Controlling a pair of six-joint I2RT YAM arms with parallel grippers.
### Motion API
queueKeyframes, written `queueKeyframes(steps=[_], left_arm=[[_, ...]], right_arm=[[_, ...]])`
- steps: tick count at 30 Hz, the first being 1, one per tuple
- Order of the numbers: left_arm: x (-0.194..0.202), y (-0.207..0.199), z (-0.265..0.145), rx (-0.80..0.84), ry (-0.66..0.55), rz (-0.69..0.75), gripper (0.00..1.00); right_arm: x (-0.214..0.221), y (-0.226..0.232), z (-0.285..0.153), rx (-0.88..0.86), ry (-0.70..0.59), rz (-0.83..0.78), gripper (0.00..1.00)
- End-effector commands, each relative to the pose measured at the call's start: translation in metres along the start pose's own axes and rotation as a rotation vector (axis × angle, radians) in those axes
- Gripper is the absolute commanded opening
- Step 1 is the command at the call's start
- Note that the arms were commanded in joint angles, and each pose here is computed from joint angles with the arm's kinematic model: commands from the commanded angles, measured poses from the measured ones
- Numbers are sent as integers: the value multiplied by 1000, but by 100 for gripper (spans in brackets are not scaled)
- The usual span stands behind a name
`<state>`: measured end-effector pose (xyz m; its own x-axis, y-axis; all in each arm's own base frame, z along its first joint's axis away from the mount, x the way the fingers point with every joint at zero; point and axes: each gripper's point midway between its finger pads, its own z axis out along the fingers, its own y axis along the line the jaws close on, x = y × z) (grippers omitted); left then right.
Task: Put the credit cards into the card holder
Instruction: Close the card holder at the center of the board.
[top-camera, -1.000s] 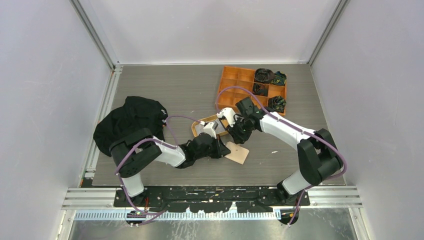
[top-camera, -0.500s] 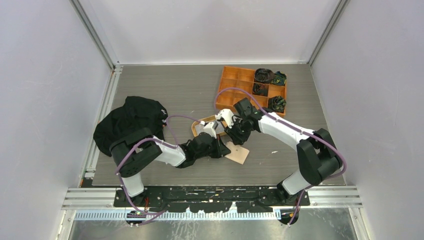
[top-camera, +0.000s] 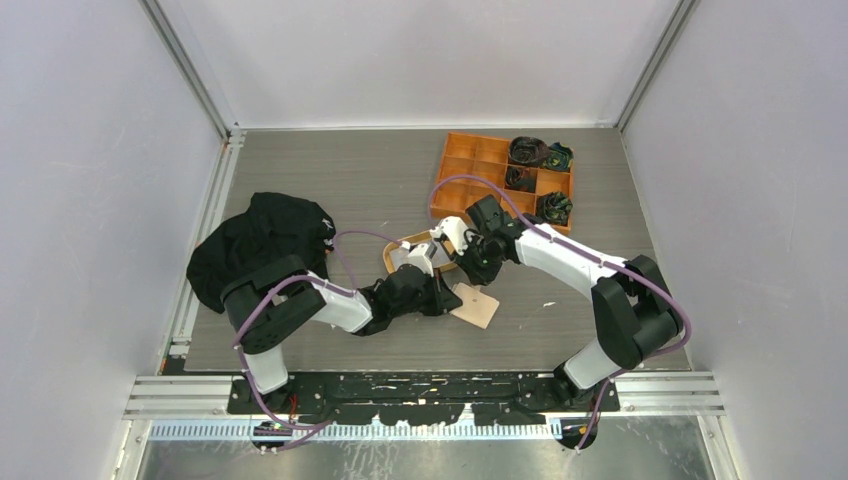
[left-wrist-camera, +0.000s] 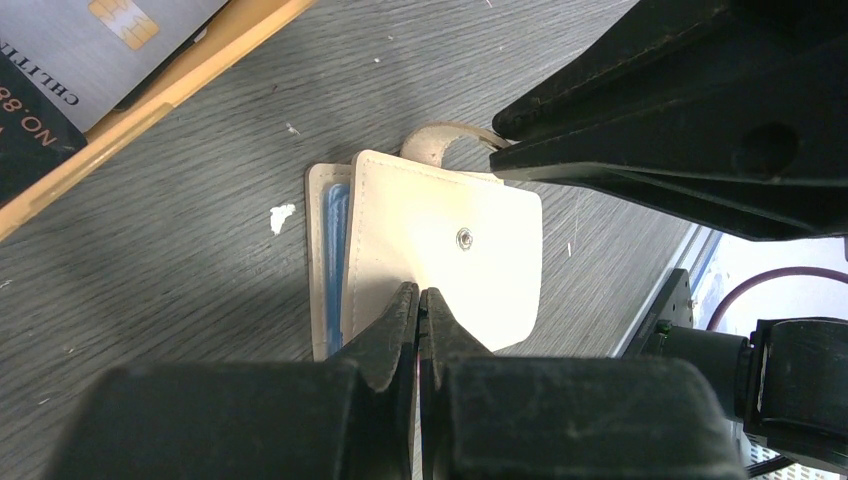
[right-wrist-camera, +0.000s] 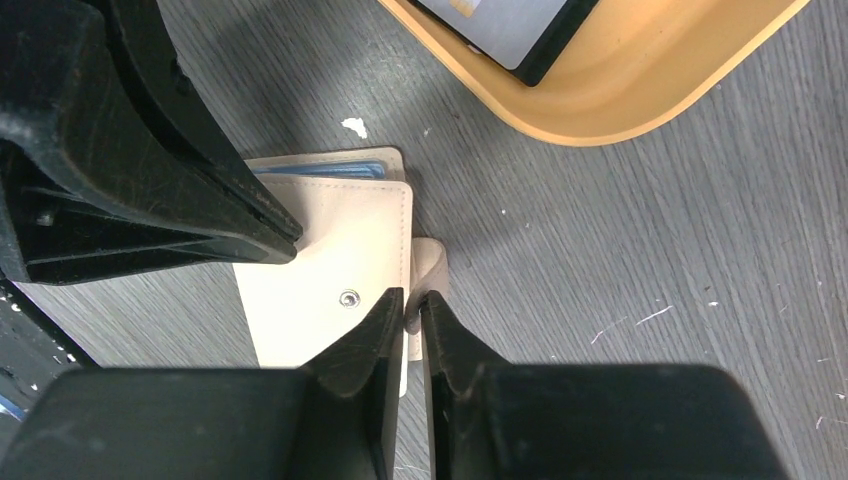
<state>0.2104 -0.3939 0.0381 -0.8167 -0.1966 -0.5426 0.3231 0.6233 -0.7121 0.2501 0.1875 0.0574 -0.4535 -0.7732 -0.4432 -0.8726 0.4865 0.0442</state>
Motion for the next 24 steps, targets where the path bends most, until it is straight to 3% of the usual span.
queueKeyframes(steps=[1,24], left_arm=[[-6,-3,6,5,-16,6,0],[-5,-1,6,-2,-13,4,0]], right_arm=[[-21,-6,-12,34,-60,-11,16],[-20,-5,-19,34,-51,-22,15]])
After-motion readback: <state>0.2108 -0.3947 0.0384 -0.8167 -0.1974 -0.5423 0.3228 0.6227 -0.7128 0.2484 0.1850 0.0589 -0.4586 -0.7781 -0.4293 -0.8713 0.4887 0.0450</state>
